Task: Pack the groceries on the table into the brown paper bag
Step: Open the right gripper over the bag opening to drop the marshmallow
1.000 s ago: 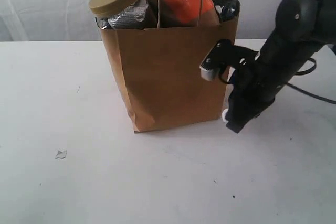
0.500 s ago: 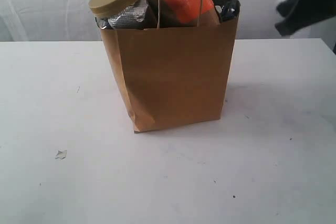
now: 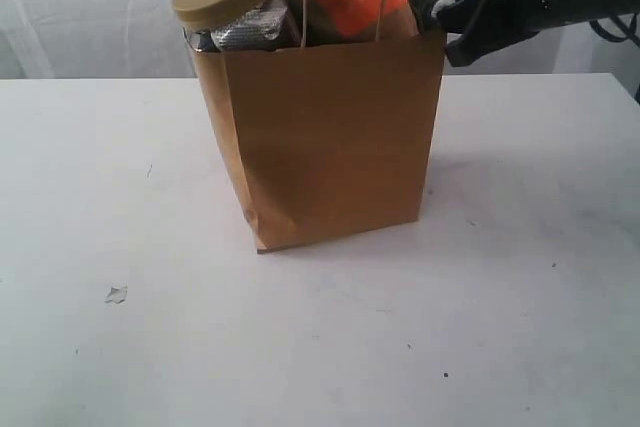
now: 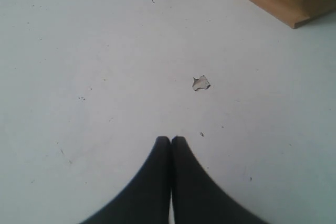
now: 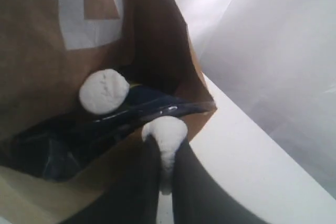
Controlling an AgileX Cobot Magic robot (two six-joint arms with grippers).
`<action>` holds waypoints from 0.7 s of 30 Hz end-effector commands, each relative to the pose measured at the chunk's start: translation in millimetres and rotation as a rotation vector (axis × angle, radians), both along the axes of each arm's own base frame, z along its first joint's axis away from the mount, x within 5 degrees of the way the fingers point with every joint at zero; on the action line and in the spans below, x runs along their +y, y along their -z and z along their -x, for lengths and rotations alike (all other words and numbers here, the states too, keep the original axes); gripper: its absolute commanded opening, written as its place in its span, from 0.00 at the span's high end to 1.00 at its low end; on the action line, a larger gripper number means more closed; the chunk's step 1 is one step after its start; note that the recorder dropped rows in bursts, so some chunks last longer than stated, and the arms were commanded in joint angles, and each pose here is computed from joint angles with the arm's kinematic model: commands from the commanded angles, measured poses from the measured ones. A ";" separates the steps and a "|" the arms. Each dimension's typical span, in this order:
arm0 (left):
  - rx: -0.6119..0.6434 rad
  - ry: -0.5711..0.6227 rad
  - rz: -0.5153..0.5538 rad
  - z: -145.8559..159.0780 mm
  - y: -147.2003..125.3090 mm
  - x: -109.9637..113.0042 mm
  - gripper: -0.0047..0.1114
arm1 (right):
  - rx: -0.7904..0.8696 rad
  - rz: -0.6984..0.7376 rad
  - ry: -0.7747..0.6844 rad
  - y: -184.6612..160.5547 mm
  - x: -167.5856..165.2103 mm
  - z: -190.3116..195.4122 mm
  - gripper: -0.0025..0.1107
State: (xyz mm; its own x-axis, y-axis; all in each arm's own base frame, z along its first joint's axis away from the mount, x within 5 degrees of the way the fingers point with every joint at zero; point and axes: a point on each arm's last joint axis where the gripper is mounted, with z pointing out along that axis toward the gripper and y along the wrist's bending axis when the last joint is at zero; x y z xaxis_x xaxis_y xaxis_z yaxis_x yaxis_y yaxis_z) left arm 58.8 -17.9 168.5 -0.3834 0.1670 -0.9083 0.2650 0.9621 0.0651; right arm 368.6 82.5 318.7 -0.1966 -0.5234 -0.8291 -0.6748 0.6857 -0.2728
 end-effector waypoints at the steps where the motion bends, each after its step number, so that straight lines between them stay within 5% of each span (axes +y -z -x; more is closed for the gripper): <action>1: -0.001 0.002 0.017 0.4 0.8 -0.6 0.96 | -0.041 -0.021 -0.018 -14.9 1.2 2.7 0.98; 16: -0.001 0.002 0.017 0.4 0.8 -0.6 0.96 | -0.204 -0.062 -0.040 -36.6 5.1 -5.3 0.97; 21: -0.001 0.002 0.017 0.4 0.8 -0.6 0.96 | -0.133 -0.085 -0.147 -24.2 13.8 -5.6 0.73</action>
State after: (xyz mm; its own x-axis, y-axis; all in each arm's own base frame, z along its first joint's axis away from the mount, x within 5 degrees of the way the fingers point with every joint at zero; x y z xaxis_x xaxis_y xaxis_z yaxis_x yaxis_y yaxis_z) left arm 58.8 -17.9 168.5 -0.3834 0.1670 -0.9083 0.2650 0.9621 0.0651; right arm 375.0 90.9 346.7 -0.0197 -0.4750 -0.8798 -0.6799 0.6515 -0.3366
